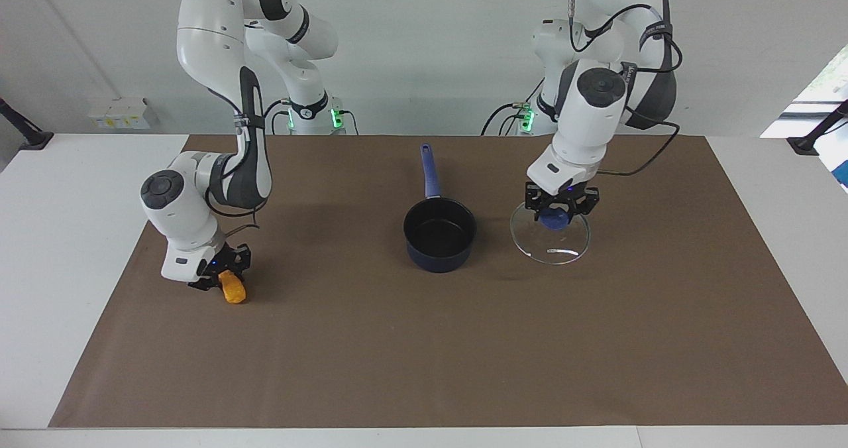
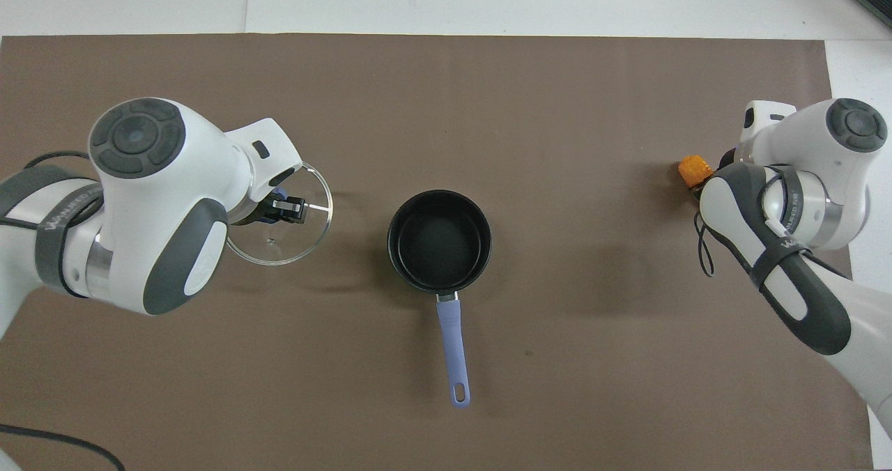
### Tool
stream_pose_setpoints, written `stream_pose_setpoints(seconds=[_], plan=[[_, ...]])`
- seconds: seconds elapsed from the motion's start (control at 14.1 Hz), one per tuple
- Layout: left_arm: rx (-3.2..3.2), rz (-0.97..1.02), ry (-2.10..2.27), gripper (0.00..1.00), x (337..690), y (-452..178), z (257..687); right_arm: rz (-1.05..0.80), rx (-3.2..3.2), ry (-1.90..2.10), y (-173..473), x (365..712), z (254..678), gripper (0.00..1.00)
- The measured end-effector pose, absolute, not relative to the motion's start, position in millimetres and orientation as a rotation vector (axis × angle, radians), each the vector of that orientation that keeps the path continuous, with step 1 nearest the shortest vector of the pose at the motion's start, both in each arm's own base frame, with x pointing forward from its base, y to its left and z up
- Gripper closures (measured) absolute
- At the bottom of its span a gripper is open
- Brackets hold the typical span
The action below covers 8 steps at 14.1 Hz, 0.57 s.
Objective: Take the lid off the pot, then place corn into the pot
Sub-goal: 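Lift the lid off with the left gripper while the right gripper grasps the corn, then set the lid down with the left gripper while the right gripper carries the corn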
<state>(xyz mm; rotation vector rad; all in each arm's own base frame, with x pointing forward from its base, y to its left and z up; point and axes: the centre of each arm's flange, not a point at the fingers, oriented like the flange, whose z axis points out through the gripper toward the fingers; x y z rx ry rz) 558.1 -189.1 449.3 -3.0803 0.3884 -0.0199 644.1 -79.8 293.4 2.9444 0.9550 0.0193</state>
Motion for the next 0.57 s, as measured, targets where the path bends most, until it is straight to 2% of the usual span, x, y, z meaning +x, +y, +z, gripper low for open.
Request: stream_pose_setpoints(seconds=[0.28, 0.43, 0.57], plan=[[-3.075, -0.027, 0.487, 0.34, 563, -111, 426, 0.044, 2.931, 0.977, -69, 650, 306, 0.64], [-3.071, -0.039, 0.515, 0.34, 561, -82, 411, 0.044, 2.934, 0.985, -49, 655, 338, 0.64], [-3.065, -0.071, 0.539, 0.34, 557, -59, 393, 0.04, 2.958, 0.944, -17, 653, 386, 0.64]])
